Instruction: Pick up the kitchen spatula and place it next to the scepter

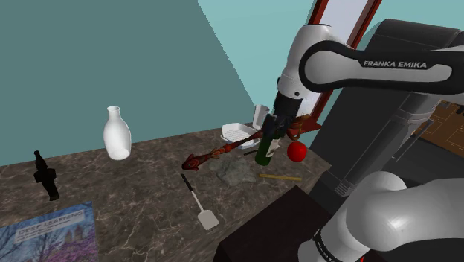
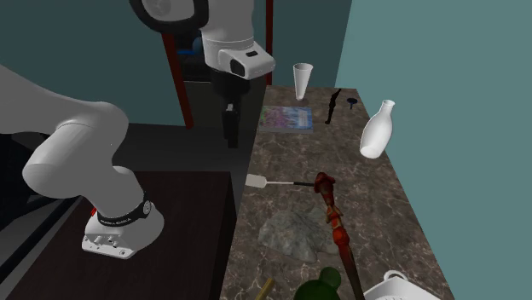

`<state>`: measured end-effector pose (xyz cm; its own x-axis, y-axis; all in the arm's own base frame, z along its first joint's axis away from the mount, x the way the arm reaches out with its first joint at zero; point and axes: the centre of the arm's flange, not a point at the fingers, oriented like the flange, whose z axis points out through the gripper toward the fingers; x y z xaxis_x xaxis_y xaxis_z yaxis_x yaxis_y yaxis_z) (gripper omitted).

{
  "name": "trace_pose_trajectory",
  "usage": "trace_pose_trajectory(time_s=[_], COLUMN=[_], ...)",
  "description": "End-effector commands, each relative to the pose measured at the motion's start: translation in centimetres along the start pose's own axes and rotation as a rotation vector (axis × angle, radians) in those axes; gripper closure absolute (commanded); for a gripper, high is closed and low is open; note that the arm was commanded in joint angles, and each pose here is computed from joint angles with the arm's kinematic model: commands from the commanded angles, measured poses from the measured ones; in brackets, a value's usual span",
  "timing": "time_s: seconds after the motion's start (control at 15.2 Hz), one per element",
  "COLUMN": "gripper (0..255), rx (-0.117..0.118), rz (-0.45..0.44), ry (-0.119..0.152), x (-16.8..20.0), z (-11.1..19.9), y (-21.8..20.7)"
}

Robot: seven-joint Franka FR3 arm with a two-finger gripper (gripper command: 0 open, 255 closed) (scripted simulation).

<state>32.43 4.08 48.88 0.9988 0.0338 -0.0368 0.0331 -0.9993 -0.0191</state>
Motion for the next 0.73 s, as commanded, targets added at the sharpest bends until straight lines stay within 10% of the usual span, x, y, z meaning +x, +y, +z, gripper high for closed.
trace_pose_trajectory(time_s=[0.0,0.66], gripper=[0,0], rx=[-0.001,-0.009], rz=[0.01,0.055], ry=[0.01,0.045], x=[1.0,5.4], z=[1.9,12.7], y=[-1.2,-7.1])
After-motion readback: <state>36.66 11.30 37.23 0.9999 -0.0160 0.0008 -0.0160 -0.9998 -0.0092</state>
